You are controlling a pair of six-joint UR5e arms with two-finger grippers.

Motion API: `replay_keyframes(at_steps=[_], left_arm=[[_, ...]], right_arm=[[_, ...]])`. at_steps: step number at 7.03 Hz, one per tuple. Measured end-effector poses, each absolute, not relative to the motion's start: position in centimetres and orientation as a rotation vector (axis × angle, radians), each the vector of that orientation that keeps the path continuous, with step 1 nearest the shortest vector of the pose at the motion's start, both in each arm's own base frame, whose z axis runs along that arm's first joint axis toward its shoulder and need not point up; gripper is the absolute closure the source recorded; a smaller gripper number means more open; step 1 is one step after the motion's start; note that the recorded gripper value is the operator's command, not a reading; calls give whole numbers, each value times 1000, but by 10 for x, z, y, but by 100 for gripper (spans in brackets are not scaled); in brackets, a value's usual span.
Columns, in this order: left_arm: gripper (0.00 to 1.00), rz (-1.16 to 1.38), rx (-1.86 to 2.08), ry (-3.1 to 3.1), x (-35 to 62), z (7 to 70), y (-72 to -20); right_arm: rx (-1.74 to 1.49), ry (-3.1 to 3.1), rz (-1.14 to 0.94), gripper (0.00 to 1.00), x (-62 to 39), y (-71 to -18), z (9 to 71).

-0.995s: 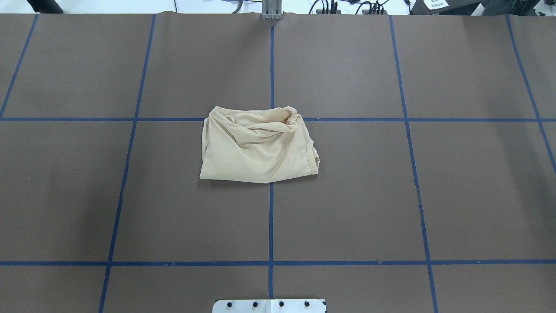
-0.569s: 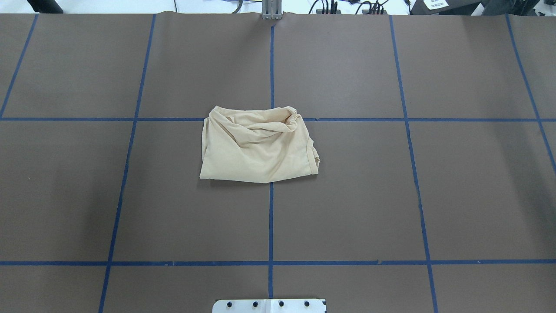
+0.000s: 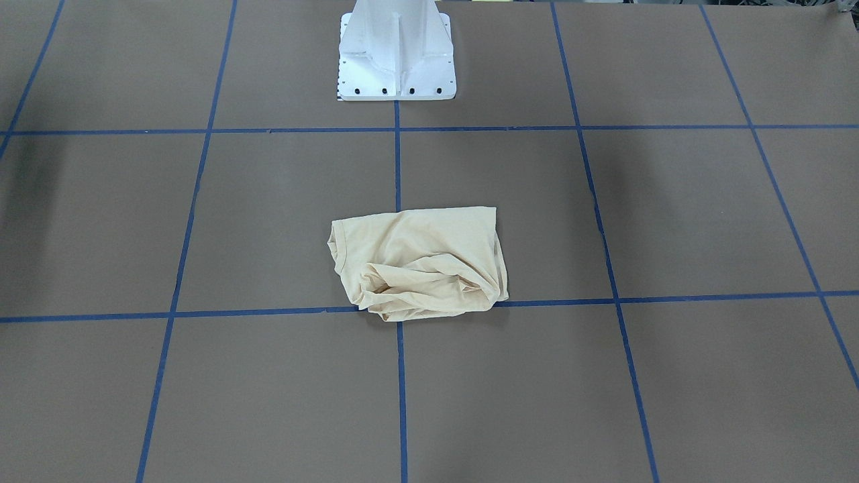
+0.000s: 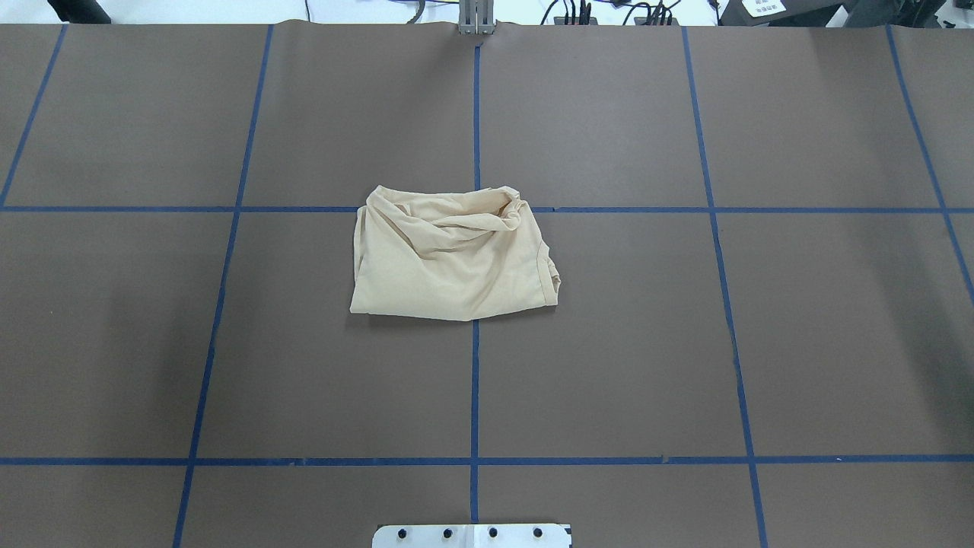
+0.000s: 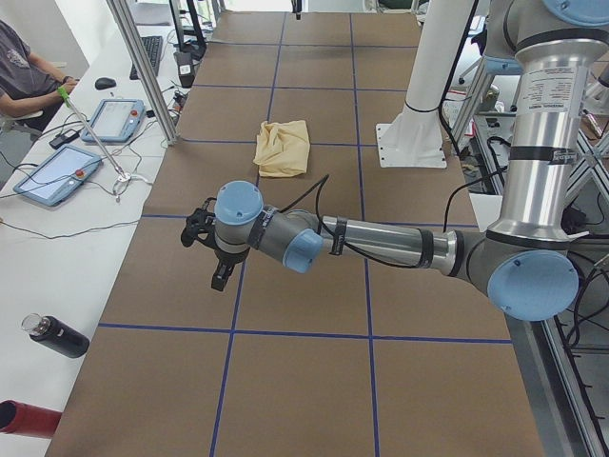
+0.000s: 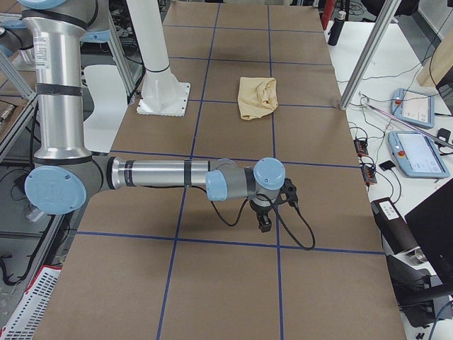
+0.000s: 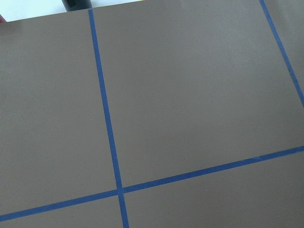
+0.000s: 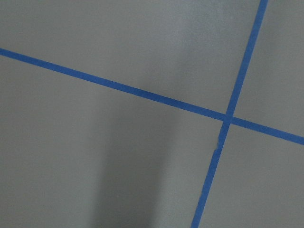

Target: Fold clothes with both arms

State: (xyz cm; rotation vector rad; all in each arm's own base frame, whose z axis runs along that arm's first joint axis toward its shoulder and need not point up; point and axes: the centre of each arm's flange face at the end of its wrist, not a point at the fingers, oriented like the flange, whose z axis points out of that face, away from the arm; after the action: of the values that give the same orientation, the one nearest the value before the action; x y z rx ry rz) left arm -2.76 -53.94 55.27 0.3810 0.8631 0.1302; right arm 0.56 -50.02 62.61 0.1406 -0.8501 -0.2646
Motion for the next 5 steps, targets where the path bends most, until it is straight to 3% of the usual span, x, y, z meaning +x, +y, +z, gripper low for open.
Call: replay_keyframes(at_steps=[5], left_arm=[[0, 160, 422, 865, -24, 531, -552]], right_arm=[[145, -855, -267, 0, 3, -502, 622]])
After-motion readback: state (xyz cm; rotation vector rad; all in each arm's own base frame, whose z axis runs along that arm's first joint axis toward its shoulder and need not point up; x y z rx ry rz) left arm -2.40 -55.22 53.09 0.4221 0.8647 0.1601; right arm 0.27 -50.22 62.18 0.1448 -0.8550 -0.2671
